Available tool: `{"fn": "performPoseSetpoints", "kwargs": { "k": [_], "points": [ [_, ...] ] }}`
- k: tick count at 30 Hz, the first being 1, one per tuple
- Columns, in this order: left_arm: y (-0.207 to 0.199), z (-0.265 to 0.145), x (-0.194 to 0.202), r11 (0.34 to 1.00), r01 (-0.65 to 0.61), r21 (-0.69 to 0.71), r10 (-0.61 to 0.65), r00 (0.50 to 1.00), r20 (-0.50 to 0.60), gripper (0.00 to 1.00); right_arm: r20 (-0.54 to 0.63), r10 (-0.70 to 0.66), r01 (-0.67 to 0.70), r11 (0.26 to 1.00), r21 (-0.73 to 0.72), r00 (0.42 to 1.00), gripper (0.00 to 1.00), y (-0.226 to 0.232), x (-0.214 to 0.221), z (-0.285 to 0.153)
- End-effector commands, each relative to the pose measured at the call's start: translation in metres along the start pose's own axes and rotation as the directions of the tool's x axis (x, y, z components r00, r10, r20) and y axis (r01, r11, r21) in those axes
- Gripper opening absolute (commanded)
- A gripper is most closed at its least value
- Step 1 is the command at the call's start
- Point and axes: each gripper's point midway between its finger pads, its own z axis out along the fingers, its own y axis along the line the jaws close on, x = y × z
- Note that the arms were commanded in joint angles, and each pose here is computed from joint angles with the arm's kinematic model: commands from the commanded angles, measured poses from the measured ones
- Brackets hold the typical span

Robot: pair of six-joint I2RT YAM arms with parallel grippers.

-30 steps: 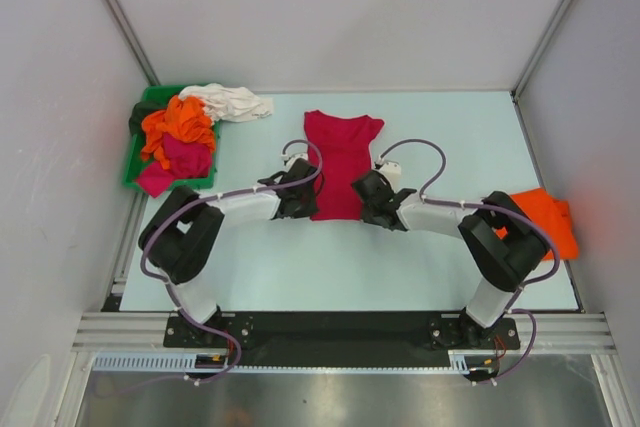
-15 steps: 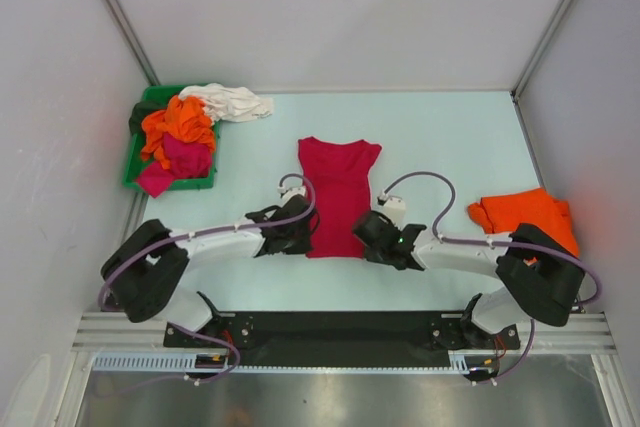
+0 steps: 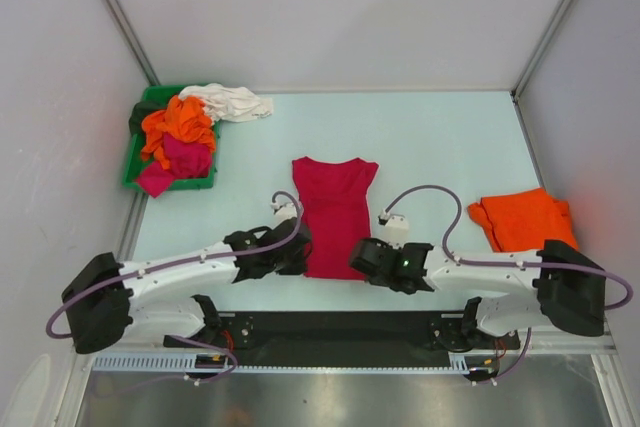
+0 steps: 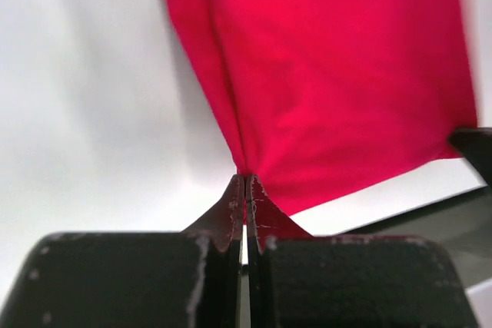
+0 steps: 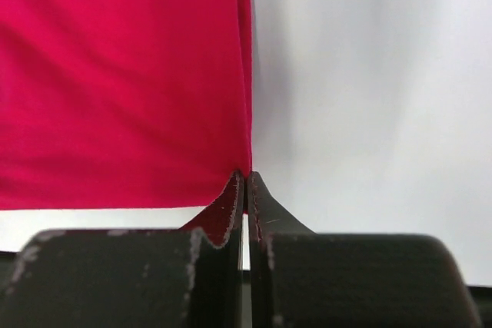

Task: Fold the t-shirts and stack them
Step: Grab one side of the 2/3 rectangular tshirt with both arms, then fold the long partially folded tshirt into a neat square

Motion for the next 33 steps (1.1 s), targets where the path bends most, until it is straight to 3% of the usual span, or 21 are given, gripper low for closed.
{"fn": "performPoseSetpoints", "kwargs": {
  "k": [1,7,16,33],
  "points": [
    [-0.017,-0.038,-0.049,0.999,0.025,0.023,-0.028,0.988,0.152,0.00,0.142,0.012,-0.019,0.998,0.052,0.990,0.00,-0.009,-0.044,-0.032],
    [-0.030,-0.064,-0.077,0.998,0.022,0.052,-0.034,0.972,0.233,0.00,0.212,0.009,-0.016,0.999,0.030,0.977,0.00,0.000,-0.072,-0.053],
    [-0.035,-0.078,-0.116,1.000,0.014,0.021,-0.019,0.947,0.322,0.00,0.283,0.005,-0.012,1.000,0.021,0.959,0.00,0.007,-0.125,-0.047],
    [-0.012,-0.057,-0.226,0.994,0.075,-0.081,-0.031,0.896,0.443,0.00,0.393,0.013,-0.032,0.999,0.042,0.920,0.00,0.028,-0.269,0.008]
  ]
}}
